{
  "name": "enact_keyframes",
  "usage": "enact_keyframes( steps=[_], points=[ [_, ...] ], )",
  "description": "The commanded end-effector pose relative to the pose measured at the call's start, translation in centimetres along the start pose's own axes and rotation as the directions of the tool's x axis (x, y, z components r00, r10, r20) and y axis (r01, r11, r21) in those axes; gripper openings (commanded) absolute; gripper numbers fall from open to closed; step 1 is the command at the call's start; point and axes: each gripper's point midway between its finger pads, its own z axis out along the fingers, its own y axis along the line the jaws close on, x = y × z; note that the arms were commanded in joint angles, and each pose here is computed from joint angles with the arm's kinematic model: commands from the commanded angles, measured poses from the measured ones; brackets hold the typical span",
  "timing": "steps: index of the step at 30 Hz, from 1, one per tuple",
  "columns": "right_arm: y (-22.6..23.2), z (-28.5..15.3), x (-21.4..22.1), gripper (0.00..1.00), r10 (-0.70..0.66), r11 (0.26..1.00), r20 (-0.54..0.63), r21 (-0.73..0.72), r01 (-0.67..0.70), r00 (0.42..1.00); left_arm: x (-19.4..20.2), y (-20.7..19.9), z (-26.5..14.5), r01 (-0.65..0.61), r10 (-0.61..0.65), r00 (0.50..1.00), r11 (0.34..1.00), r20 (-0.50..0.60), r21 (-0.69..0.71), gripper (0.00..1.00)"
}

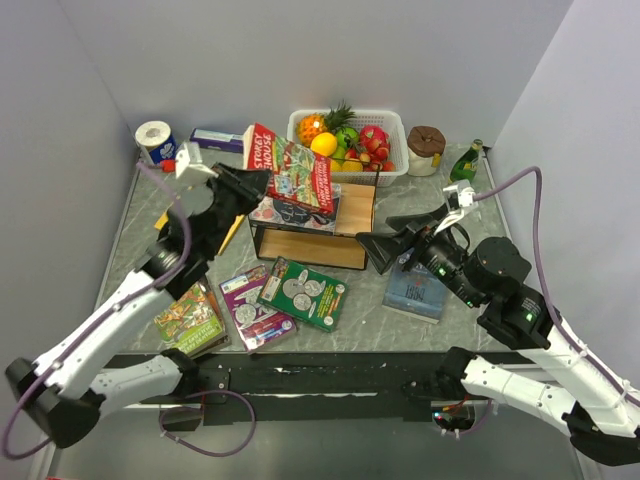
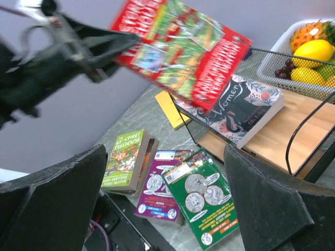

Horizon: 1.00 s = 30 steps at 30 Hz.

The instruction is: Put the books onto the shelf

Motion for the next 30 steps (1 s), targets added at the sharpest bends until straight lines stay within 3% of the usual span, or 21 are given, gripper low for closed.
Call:
enact_keyframes(
  steps=[1, 7, 12, 22, 30],
  points=[
    [-0.2, 0.3, -2.0, 0.99, 0.016, 1.000, 0.097, 0.015, -0.017, 0.995, 0.5, -5.0, 1.5, 0.139, -0.105, 0.984, 0.959, -0.144, 0.248, 0.01],
    [-0.6, 1.0, -1.7, 0.99, -0.008, 0.999, 0.086, 0.038, 0.005, 0.996, 1.8, -4.7, 3.0, 0.164, -0.084, 0.963, 0.935, -0.254, 0.314, 0.01],
    [-0.8, 1.7, -1.5, 0.99, -0.010, 0.999, 0.090, 0.047, 0.006, 0.996, 2.6, -2.5, 4.4, 0.164, -0.082, 0.950, 0.952, -0.302, 0.259, 0.01],
    [-0.7, 2.9, -0.7, 0.99, -0.009, 0.999, 0.072, 0.036, 0.006, 0.997, 4.9, 4.3, 7.2, 0.169, -0.142, 0.947, 0.983, -0.287, 0.072, 0.01],
    [-1.0, 4.8, 0.2, 0.99, -0.027, 0.998, 0.026, 0.066, 0.025, 0.999, 5.9, 6.9, 8.2, 0.174, -0.171, 0.946, 0.985, -0.274, -0.014, 0.01]
  ],
)
